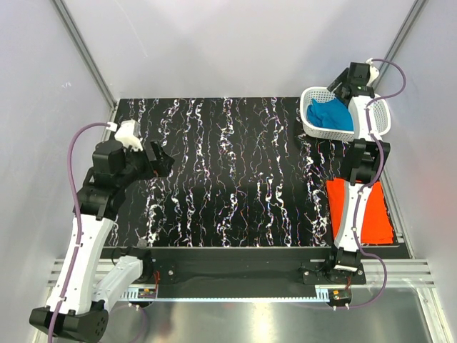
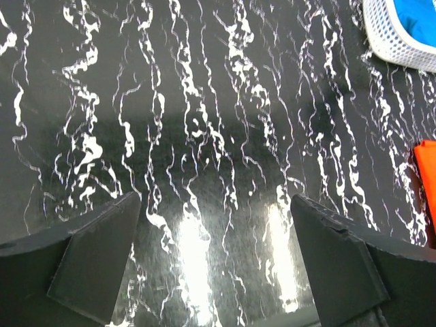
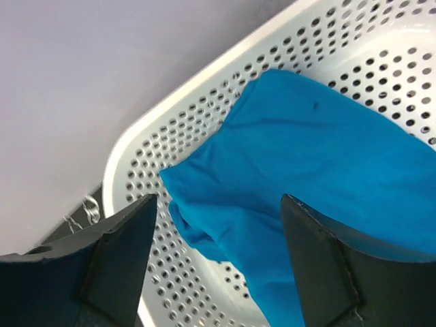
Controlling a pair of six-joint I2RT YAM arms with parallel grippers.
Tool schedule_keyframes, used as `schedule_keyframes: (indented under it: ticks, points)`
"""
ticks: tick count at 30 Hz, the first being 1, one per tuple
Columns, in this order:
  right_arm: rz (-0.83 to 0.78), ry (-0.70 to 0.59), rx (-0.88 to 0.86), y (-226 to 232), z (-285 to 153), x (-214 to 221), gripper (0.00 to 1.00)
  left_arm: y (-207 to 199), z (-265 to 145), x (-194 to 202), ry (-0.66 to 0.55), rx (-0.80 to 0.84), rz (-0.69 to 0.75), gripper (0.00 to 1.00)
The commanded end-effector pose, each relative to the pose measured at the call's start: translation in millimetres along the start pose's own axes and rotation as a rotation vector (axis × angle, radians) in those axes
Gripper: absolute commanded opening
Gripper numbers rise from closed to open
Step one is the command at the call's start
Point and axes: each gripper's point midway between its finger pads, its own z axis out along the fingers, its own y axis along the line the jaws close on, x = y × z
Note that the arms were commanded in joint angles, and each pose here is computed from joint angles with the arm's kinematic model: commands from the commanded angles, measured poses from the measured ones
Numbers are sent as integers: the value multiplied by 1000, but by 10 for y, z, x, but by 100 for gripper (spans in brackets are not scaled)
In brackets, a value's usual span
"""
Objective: Fold and stack the t-shirts
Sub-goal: Grab the tshirt from the pile
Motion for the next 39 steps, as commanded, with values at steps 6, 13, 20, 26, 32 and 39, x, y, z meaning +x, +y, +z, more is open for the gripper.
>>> schedule_keyframes:
  ticks: [6, 13, 20, 26, 32, 39]
  points:
    - [-200, 162, -53, -48, -62, 353, 79, -28, -341, 4, 15, -28, -33, 99]
    - [-297, 253, -87, -158, 22, 673, 75, -28, -549, 64, 4, -41, -49, 99]
    - [-321, 295, -52, -312, 108, 862, 69, -20, -624, 51, -6, -55, -62, 99]
    - [-322, 321, -43, -374, 179, 982, 59, -7, -617, 29, 4, -70, -69, 99]
    - [-291, 319, -100, -225, 200, 952, 30, -23, -585, 45, 26, -63, -73, 99]
    - [-184, 161, -153, 186, -103, 263, 0, -59, -570, 27, 53, -50, -73, 99]
